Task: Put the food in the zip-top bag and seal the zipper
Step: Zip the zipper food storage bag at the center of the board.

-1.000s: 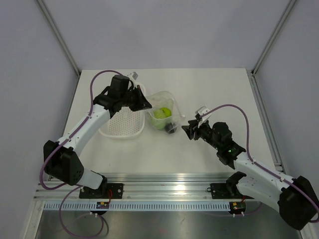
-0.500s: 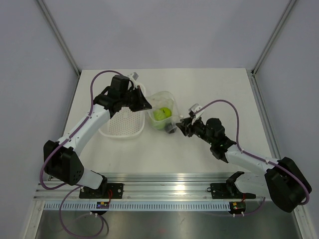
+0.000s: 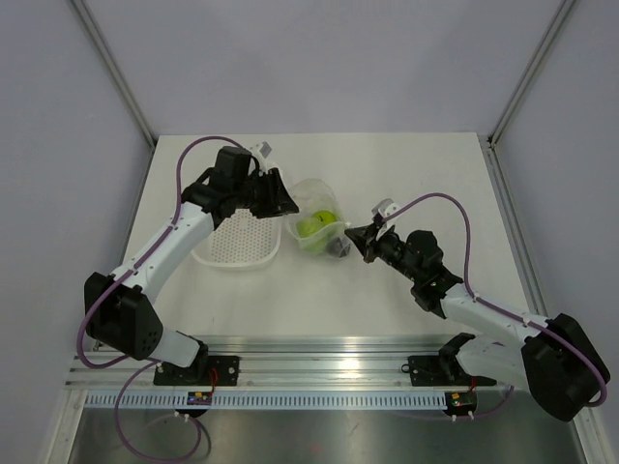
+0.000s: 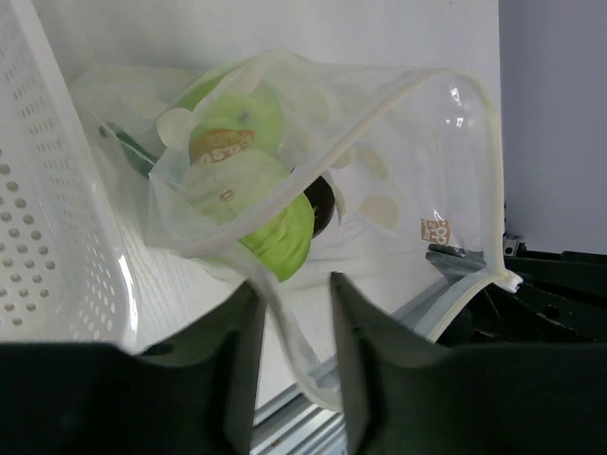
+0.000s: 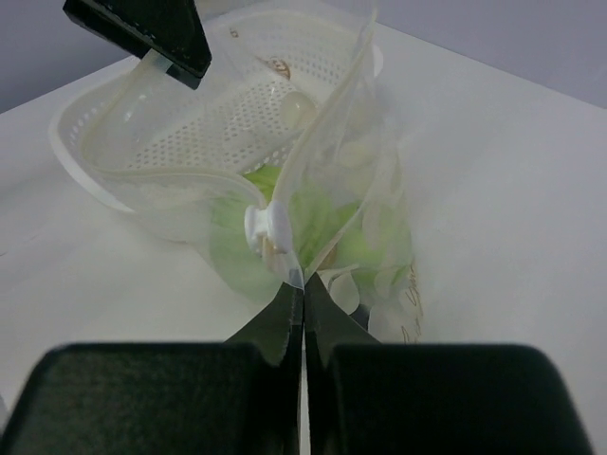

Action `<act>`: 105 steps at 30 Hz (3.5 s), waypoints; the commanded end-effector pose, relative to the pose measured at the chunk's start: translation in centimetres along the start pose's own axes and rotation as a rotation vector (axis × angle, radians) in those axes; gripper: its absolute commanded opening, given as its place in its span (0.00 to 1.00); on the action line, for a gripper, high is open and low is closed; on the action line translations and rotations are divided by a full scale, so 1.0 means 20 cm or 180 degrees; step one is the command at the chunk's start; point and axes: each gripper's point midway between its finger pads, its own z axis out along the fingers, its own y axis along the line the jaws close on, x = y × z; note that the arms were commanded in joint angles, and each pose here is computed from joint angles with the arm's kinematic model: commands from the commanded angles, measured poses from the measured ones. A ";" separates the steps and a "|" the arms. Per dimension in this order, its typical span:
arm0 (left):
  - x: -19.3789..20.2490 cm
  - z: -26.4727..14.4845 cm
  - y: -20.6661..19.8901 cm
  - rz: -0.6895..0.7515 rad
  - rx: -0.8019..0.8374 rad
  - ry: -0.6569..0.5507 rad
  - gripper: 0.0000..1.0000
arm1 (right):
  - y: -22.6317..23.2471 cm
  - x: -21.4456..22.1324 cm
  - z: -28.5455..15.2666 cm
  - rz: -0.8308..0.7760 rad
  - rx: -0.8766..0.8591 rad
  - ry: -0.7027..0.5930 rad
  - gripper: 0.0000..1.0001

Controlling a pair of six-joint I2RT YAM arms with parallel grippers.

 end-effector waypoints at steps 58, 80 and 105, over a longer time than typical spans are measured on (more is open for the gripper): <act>0.45 0.03 -0.71 0.4432 0.1563 -0.0598 0.47 | 0.14 -0.23 -0.11 -0.0028 -0.0897 0.0339 0.00; 0.48 0.07 -0.69 0.4294 0.1595 -0.0516 0.29 | 0.16 -0.20 -0.11 0.0019 -0.0959 0.0427 0.00; 0.41 -0.09 -0.68 0.4017 0.2189 -0.0332 0.00 | 0.28 -0.25 -0.27 -0.0161 -0.1452 0.0732 0.24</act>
